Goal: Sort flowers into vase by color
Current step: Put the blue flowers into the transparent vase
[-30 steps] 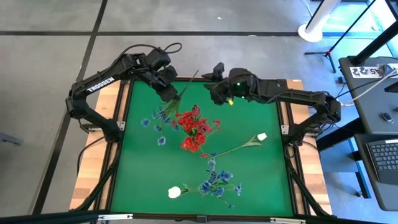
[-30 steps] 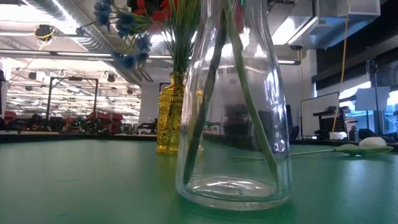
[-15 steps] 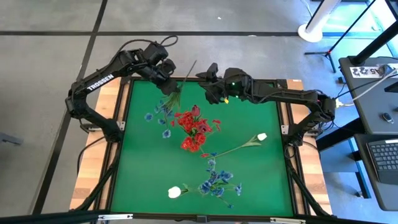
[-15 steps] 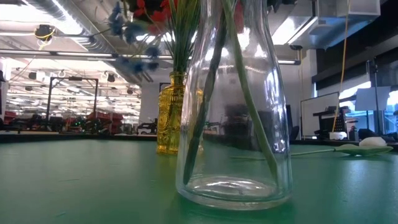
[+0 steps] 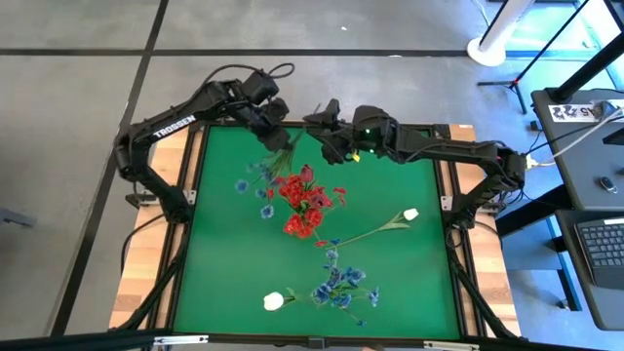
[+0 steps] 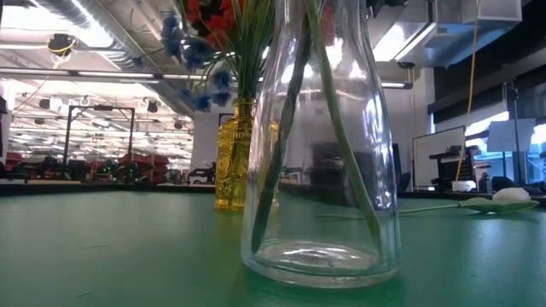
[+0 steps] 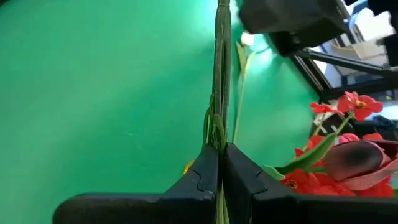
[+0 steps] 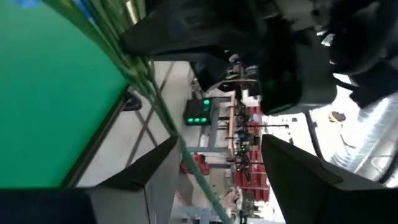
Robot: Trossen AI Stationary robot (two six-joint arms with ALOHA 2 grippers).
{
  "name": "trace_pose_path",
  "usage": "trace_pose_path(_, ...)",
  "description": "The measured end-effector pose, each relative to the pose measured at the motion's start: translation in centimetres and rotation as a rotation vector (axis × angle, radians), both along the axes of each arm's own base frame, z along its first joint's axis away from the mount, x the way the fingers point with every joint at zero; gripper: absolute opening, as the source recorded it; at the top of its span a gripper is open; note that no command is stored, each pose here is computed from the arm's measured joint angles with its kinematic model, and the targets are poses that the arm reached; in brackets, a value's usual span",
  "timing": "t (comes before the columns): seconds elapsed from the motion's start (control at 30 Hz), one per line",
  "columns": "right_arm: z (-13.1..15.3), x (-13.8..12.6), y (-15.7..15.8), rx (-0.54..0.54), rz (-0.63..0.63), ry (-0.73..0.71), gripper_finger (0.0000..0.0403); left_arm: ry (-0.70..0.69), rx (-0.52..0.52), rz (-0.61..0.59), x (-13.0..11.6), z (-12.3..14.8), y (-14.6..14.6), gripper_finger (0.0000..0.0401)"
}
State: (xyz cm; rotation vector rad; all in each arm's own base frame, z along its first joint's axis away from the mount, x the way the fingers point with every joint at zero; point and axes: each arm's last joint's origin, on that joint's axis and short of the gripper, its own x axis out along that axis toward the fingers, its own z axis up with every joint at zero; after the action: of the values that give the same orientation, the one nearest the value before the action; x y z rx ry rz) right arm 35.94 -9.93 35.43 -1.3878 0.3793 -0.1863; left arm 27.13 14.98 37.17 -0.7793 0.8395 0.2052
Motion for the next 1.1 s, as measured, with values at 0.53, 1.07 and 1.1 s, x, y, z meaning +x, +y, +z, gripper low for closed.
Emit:
trace_pose_path(0.53,-1.4,0.2,-0.4,0.047,-0.048,0.086,0.0166,-0.007,-0.008,-0.054,0.6,-0.2,-0.6,0.0002)
trace_pose_path(1.07,-1.6,0.0,-0.6,0.032,-0.145,0.108,0.0015,0.004,0.045,-0.044,0.3,-0.2,-0.3,0.0049)
trace_pose_path(1.1,-1.6,0.0,-0.6,0.031,-0.153,0.111,0.0010,0.009,0.059,-0.041,0.3,0.0,-0.2,0.0055)
